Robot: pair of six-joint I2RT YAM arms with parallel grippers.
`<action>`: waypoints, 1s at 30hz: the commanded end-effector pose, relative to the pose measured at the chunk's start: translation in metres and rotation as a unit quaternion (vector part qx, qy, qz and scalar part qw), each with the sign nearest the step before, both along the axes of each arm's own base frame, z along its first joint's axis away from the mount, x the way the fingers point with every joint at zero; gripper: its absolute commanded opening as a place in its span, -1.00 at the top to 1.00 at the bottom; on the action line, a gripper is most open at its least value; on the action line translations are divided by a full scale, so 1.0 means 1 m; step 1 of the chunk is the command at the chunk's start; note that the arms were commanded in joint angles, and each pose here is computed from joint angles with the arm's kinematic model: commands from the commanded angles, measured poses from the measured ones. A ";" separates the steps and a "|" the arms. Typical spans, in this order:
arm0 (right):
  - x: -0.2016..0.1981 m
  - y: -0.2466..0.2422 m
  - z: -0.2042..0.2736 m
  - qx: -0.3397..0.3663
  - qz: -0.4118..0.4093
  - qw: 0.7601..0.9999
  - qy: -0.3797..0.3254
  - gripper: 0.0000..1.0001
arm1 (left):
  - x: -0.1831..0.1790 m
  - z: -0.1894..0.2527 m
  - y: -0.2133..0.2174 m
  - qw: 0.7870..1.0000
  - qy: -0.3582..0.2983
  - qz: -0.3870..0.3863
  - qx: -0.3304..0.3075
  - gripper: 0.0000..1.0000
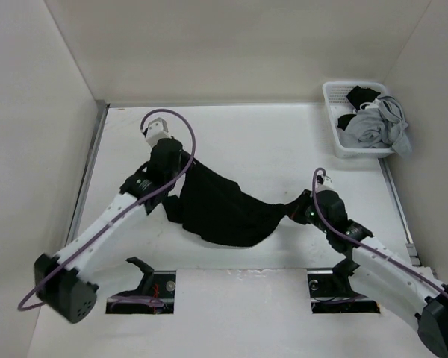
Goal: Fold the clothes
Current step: Flatten the tank top out
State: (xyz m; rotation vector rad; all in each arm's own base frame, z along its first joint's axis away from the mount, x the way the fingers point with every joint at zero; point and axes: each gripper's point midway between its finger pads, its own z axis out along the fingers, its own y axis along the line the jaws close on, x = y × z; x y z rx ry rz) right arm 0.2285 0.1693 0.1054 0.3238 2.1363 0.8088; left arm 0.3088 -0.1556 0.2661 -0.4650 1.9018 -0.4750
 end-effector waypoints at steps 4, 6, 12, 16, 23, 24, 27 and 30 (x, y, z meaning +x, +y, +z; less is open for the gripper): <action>0.026 0.003 0.021 0.006 -0.007 1.000 -0.029 1.00 | 0.097 -0.063 0.029 0.998 0.053 0.032 0.019 0.92; 0.035 0.001 0.022 0.006 -0.013 0.999 -0.028 1.00 | 0.134 -0.073 0.028 0.997 0.061 0.033 0.024 0.92; 0.057 -0.001 0.027 0.004 -0.027 0.999 -0.030 1.00 | 0.212 -0.089 -0.001 0.996 0.080 0.003 0.025 0.83; 0.064 -0.005 0.024 0.002 -0.036 0.999 -0.026 1.00 | 0.207 -0.092 -0.007 0.995 0.090 -0.007 0.050 0.34; 0.065 -0.008 0.018 -0.001 -0.033 0.999 -0.024 1.00 | 0.081 -0.122 0.039 0.994 0.090 0.059 0.037 0.33; 0.065 -0.007 0.017 -0.001 -0.031 0.999 -0.024 1.00 | 0.062 -0.129 0.040 0.994 0.094 0.054 0.025 0.40; 0.064 -0.006 0.017 -0.002 -0.027 0.999 -0.025 1.00 | 0.018 -0.151 0.040 0.992 0.123 0.025 -0.002 0.56; 0.065 -0.006 0.016 -0.002 -0.027 0.999 -0.025 1.00 | -0.008 -0.174 0.042 0.988 0.152 0.003 -0.021 0.56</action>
